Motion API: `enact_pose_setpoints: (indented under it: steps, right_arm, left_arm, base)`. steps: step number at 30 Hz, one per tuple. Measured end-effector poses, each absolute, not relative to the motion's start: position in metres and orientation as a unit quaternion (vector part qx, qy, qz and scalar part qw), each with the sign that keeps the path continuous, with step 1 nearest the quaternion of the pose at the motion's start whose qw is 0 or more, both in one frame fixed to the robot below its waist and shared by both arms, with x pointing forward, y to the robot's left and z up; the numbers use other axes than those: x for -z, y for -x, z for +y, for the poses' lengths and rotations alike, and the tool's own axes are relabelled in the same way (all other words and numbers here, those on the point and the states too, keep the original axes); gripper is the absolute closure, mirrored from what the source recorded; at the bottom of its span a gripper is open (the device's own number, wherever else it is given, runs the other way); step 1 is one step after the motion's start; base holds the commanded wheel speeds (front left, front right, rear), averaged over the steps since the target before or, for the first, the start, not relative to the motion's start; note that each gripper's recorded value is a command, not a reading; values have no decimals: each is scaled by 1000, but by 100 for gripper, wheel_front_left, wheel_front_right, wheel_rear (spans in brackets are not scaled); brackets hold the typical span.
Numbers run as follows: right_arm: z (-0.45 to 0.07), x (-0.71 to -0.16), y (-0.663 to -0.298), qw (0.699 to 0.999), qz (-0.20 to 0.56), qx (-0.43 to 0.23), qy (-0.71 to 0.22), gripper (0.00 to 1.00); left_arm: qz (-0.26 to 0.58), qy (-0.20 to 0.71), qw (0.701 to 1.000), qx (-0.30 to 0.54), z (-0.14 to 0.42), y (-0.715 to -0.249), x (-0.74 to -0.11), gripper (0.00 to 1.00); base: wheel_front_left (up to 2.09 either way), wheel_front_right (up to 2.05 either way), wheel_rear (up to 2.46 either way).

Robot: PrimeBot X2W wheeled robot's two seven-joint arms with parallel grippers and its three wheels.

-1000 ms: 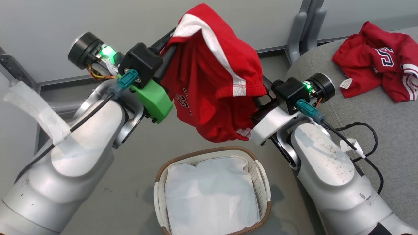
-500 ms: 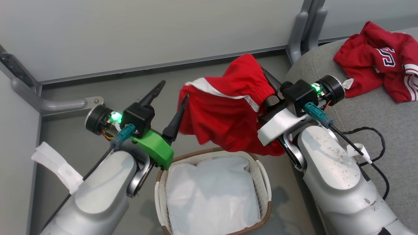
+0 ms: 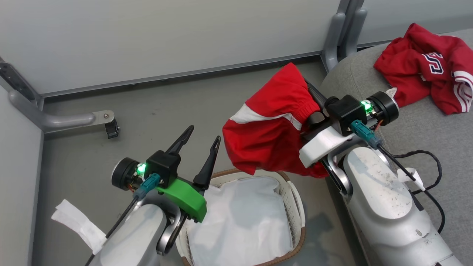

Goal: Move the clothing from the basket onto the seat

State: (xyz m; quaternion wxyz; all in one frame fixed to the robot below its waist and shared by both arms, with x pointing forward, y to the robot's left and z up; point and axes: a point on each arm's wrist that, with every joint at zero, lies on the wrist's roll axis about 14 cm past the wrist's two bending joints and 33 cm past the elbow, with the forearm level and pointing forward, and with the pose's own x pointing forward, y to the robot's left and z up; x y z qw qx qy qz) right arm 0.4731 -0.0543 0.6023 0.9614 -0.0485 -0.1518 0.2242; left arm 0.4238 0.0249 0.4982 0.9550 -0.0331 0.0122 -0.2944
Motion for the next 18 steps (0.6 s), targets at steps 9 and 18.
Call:
enact_pose_setpoints:
  steps: [9,18]
  right_arm:
    - [-77,-599,-478,968,-147,-194,56,100]
    - [-141,-607,-479,977,-152,-122,87,100]
  left_arm:
    - [8,53,950,307,11,-422,-496,0]
    - [3,59,932,358,-29,-425,-494,0]
  base:
    - [0,0,0]
    - [0,0,0]
